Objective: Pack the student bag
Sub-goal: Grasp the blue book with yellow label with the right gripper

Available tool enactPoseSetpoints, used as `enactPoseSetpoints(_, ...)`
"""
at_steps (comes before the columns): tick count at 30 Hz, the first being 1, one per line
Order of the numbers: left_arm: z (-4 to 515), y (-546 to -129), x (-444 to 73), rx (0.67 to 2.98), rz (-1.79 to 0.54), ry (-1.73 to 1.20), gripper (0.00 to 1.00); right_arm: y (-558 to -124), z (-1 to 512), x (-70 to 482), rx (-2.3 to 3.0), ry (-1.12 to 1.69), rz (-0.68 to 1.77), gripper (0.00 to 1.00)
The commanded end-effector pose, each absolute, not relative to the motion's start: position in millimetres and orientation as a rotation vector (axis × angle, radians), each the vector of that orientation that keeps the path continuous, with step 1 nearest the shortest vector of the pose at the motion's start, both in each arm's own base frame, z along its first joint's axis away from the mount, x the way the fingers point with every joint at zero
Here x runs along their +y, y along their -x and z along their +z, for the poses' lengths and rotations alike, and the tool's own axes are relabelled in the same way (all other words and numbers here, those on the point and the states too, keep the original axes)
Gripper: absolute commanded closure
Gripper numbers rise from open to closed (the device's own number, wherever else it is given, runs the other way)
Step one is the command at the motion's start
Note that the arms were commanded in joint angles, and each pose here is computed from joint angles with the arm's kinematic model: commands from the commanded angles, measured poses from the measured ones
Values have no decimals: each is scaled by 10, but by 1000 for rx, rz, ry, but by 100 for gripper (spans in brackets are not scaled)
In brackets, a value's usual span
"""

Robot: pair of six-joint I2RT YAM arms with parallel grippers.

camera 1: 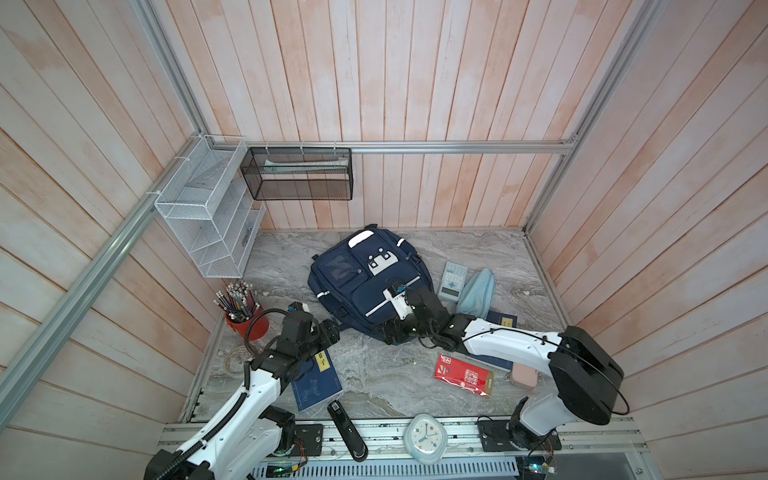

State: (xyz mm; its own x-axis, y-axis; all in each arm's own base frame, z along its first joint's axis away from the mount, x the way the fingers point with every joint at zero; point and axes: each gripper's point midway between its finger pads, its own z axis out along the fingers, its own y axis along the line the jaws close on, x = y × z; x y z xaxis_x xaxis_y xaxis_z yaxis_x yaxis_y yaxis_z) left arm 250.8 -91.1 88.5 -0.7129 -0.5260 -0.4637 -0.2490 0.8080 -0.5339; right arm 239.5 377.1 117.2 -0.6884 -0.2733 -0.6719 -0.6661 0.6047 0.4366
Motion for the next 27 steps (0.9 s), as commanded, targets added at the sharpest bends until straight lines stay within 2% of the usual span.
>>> enactPoseSetpoints(1, 678, -2347, -664, 2356, -483, 779, 20, -2165, 1057, 4117, 2378, 731, 1144, 23)
enactPoseSetpoints(4, 566, -2346, -549, 2321, -439, 846, 27, -2020, 912, 4379, 2384, 827, 1207, 28)
enactPoseSetpoints(9, 418, -2402, -656, 2292, -594, 885, 33, -1844, 743, 4676, 2390, 941, 1272, 38)
enactPoseSetpoints(13, 296, -2375, -685, 2314, -616, 908, 37, -1711, 637, 4865, 2388, 1013, 1314, 46)
enactPoseSetpoints(20, 211, -2335, -752, 2323, -687, 918, 41, -1702, 388, 5052, 2466, 1038, 1314, 55)
enactPoseSetpoints(22, 194, -2317, -748, 2325, -693, 922, 42, -1698, 340, 5117, 2482, 1051, 1333, 61)
enactPoseSetpoints(27, 169, -2284, -774, 2323, -732, 924, 42, -1736, 174, 5184, 2556, 1019, 1327, 64)
